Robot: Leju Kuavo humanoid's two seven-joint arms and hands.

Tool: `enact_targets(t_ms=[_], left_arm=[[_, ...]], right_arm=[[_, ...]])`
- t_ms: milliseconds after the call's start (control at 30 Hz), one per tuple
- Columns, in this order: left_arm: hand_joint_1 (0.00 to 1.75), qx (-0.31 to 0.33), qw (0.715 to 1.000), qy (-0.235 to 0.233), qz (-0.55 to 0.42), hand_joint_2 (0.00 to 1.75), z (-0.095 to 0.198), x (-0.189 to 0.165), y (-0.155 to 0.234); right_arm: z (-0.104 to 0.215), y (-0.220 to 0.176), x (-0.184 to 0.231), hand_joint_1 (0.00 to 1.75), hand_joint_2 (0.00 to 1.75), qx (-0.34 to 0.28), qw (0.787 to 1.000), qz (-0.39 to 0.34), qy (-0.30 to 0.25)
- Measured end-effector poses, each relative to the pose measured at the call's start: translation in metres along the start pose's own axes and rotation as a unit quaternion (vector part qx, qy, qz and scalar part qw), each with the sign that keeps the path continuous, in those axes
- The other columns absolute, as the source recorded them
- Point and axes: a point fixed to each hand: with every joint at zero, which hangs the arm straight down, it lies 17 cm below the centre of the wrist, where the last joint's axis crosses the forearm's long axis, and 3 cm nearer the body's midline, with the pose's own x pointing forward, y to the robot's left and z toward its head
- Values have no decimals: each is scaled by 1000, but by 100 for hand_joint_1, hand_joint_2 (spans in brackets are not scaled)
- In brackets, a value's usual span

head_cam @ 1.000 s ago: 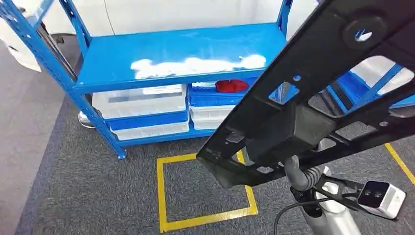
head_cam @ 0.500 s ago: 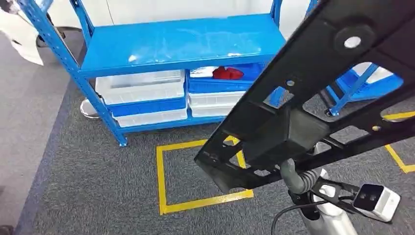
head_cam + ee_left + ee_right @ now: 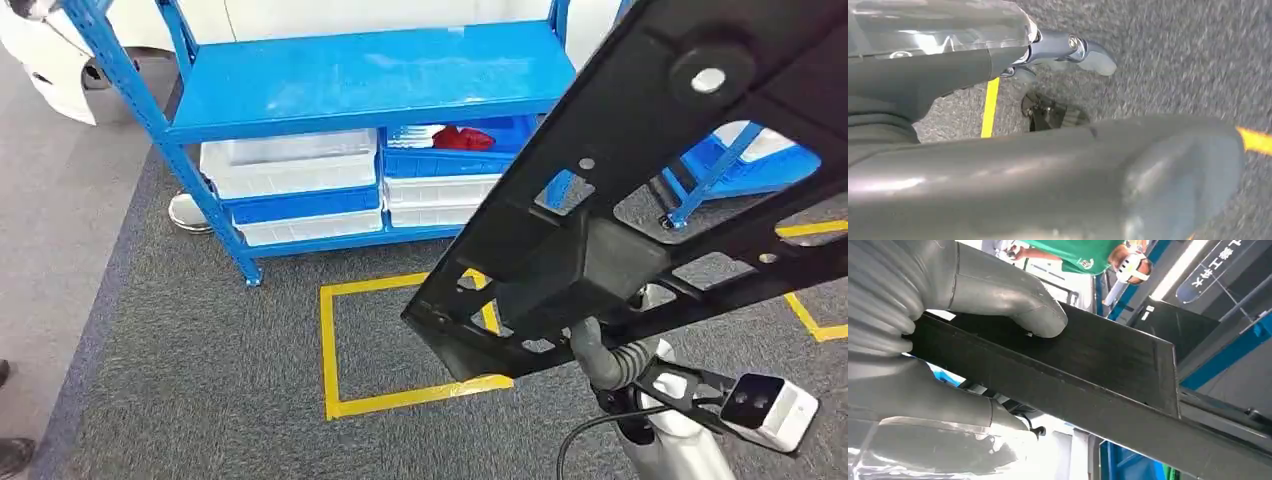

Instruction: Take the parts from the cabinet and place them on the table.

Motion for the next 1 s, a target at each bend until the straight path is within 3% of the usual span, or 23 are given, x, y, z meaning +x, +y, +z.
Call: enact_targets(t_ms=[500, 1000], left_arm=[[0, -1, 1000, 4, 2, 0, 2, -6, -2], [0, 32, 999, -10, -2, 0, -3, 8, 27]], right_arm=[[11, -3, 6, 175, 175, -9, 999, -36, -1], [12, -18, 18, 175, 175, -5, 999, 49, 3]])
